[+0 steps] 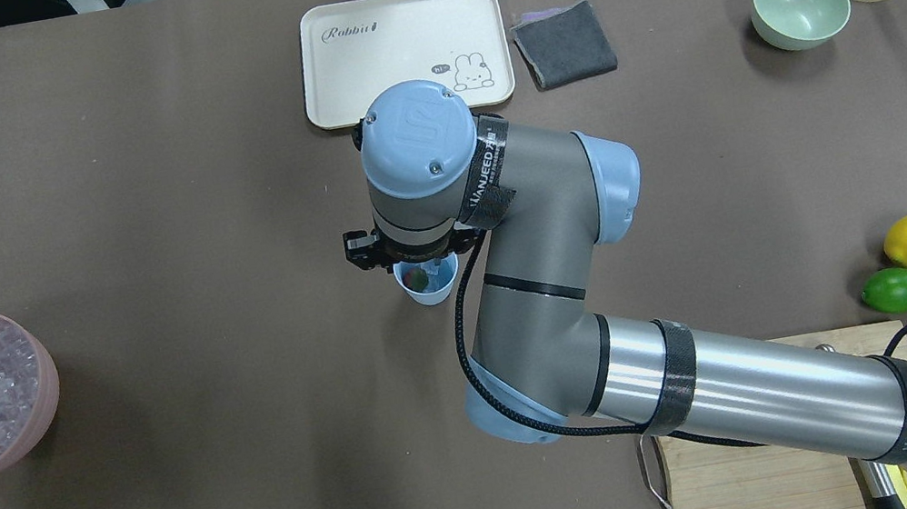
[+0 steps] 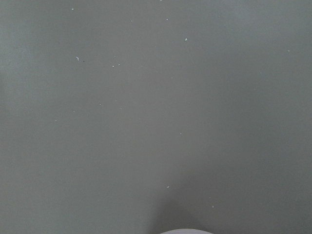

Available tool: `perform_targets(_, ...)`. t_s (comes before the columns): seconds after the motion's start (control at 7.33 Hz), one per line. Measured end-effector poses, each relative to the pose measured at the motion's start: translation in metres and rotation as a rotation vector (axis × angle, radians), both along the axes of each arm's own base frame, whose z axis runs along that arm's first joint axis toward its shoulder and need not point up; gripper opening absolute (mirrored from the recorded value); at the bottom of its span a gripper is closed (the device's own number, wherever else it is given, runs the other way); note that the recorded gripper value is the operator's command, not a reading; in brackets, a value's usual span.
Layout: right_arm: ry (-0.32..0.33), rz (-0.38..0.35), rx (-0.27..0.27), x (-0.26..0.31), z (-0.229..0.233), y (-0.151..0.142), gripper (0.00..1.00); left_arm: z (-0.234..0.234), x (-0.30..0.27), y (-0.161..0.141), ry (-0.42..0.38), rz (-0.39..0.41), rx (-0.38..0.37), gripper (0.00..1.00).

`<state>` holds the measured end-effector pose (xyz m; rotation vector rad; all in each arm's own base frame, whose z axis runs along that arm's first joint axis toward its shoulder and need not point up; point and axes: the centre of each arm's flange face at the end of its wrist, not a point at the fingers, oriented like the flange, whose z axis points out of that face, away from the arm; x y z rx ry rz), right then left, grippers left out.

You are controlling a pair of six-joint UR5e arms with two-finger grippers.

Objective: Put ice and strawberries in cup

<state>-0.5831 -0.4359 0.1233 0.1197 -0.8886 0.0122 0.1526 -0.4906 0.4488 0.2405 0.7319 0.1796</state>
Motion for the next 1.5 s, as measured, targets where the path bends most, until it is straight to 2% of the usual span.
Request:
perform_targets(0.27,-0.021,-0.001,-0.005,0.043,0.016,-0.013,1.0,0.001,-0.008,-0.003,-0.001,-0.01,-0.002,0.98)
perform_targets(0.55,-0.019,-0.04,0.008,0.156,0.088,-0.046,1.0,0.013,-0.043,-0.016,-0.014,-0.003,0.02,0.98)
perform_targets(0.82,0.05,-0.09,0.045,0.272,0.16,-0.067,1.0,0.04,-0.093,-0.024,-0.036,0.029,0.009,0.98)
perform_targets(1.09,0.164,-0.164,0.096,0.376,0.243,-0.066,1.0,0.072,-0.153,-0.018,-0.054,0.046,-0.04,0.98)
perform_targets(1.23,0.199,-0.199,0.105,0.421,0.283,-0.059,1.0,0.094,-0.178,-0.01,-0.057,0.043,-0.06,0.98)
perform_targets(1.5,0.214,-0.229,0.087,0.507,0.354,-0.035,1.0,0.12,-0.202,0.007,-0.057,0.026,-0.094,0.98)
